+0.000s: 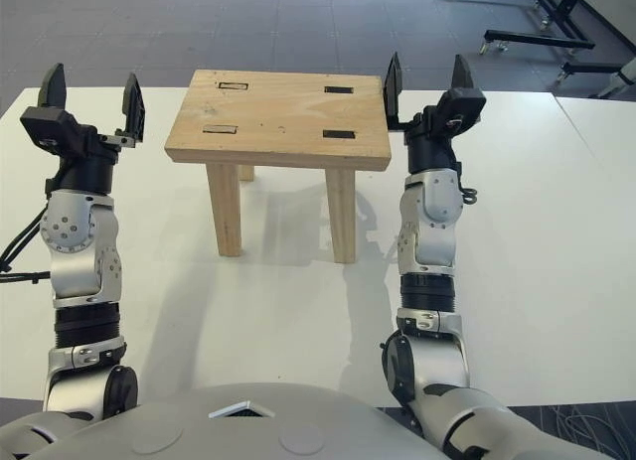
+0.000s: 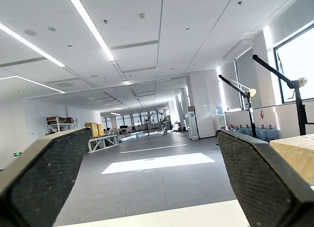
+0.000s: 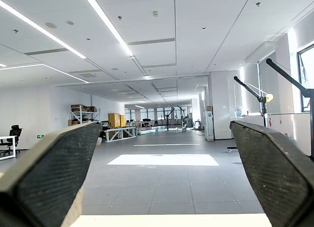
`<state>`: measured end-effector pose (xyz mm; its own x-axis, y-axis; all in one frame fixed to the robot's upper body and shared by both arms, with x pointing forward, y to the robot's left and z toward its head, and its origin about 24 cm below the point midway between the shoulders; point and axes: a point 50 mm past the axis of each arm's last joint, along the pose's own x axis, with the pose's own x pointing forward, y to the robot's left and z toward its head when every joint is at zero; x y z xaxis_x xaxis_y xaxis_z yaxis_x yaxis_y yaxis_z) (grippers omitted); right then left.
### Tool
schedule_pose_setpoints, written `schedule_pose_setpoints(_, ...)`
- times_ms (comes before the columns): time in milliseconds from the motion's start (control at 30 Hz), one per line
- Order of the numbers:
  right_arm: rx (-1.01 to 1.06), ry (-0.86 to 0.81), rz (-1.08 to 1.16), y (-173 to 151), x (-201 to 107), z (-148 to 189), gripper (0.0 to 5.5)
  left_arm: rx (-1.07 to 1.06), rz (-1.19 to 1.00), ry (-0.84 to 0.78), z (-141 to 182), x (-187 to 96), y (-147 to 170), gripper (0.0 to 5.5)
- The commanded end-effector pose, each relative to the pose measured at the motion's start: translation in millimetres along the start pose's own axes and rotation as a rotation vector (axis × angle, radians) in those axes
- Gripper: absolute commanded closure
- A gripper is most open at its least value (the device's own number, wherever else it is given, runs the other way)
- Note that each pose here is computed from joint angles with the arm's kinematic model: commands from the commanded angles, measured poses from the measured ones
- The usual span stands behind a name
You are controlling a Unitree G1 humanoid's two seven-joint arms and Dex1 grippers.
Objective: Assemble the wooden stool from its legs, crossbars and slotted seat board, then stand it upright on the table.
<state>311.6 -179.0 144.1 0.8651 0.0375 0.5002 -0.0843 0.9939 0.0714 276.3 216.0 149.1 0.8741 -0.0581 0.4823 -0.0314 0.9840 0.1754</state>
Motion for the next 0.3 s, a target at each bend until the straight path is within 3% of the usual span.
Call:
schedule_pose_setpoints(33, -0.028, 0.011, 0.006, 0.0, 2.6, 1.1, 0.67, 0.011, 0.001, 0.001, 0.0, 0.7, -0.3, 0.84)
schedule_pose_setpoints(300, -0.079, 0.049, -0.039, -3.4, 9.2, 2.6, 0.67, 0.016, 0.016, 0.004, 3.1, 4.7, 8.3, 0.84)
